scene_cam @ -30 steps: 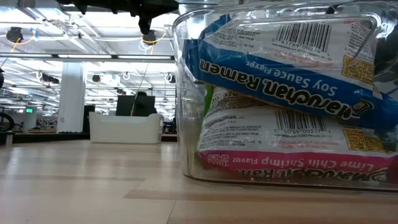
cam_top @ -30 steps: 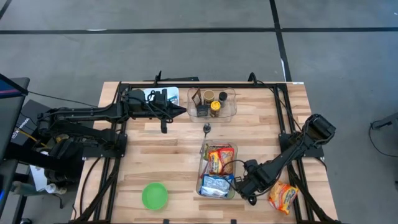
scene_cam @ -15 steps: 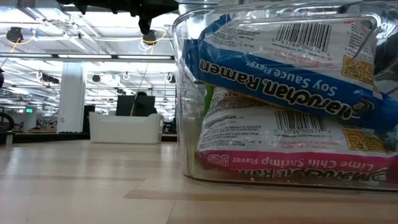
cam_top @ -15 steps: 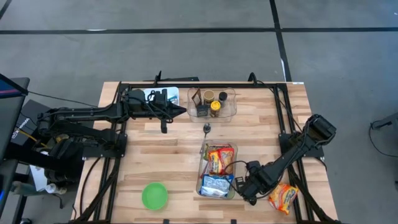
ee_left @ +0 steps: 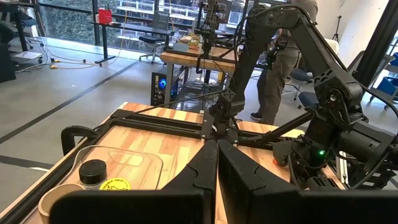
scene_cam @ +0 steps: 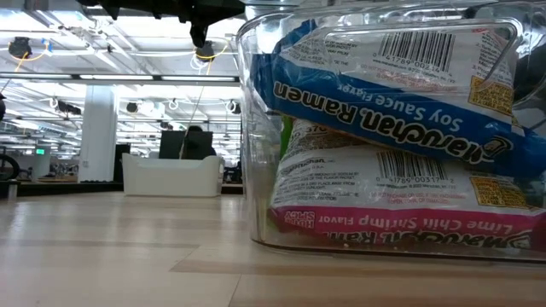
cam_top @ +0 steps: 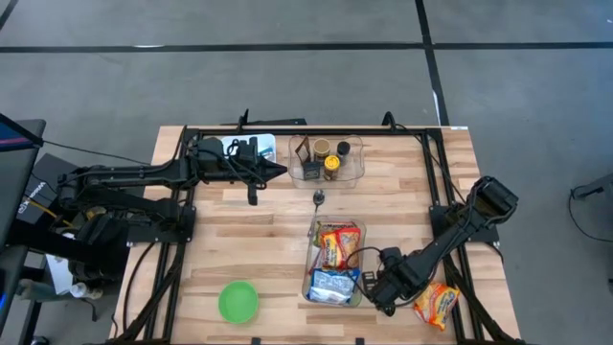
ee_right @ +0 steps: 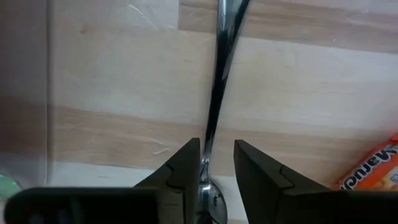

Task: Pick & Place Food Item
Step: Put the bottom black spoon into the white bin

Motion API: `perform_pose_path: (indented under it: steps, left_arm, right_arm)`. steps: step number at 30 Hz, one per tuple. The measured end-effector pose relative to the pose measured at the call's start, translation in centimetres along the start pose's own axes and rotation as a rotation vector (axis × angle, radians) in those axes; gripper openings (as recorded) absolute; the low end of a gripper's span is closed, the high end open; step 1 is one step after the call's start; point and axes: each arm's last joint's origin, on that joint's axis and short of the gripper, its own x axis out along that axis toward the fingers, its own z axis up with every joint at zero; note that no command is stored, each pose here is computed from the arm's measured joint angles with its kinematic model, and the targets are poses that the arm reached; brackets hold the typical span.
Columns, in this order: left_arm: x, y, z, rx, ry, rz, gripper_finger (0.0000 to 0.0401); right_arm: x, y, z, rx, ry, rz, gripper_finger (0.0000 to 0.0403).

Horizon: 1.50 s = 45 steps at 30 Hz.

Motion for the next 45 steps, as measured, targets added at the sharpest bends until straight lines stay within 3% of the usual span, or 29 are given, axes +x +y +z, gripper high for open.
perform_pose_path:
  steps: [45]
  left_arm:
    - [0.0,0.0,0.0,-0.001,0.0,0.0,0.0008]
  right_arm:
    - [0.2,-0.8,-1.4,0.043,-0.09,0.088,0.0093]
